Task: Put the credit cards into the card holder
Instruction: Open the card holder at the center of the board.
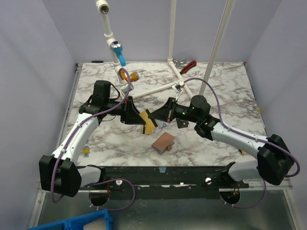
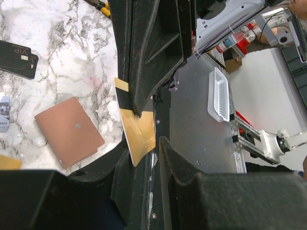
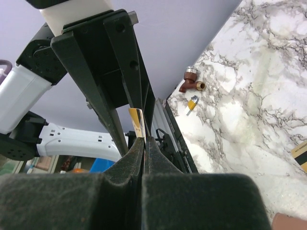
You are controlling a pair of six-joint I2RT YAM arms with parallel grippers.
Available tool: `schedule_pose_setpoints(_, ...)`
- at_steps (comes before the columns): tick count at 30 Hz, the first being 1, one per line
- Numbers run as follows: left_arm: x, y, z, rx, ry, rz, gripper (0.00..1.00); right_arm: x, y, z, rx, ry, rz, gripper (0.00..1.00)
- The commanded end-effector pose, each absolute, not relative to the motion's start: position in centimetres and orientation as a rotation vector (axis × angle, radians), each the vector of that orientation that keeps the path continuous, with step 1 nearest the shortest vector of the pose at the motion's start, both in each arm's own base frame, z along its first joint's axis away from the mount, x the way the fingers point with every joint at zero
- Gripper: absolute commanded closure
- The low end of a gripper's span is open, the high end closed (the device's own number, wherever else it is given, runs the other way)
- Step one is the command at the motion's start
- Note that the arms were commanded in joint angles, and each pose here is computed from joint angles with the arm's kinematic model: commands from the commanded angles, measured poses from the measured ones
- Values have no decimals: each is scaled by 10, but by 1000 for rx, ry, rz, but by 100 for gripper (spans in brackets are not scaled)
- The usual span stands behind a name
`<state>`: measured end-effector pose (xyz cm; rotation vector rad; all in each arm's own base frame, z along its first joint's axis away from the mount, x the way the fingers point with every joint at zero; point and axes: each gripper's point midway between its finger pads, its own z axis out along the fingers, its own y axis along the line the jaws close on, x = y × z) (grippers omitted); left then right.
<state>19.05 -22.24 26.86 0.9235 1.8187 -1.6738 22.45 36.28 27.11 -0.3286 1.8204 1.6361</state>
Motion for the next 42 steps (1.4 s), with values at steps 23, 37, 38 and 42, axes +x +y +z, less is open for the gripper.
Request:
schedule_pose_setpoints(23,185,-224,287,919,1777,-1759,100,194,354,260,-589,1840,1725,94)
schedule_pose_setpoints(37,191,-224,291,915,1813,-1731,93,199,356,268,-599,1838,1698,99)
schedule_pose_setpoints(38,190,-224,292,916,1810,-1718,87,198,356,268,-603,1839,1700,99)
schedule_pose_setpoints(42,192,-224,298,901,1800,-1680,50,196,355,258,-610,1874,1697,99)
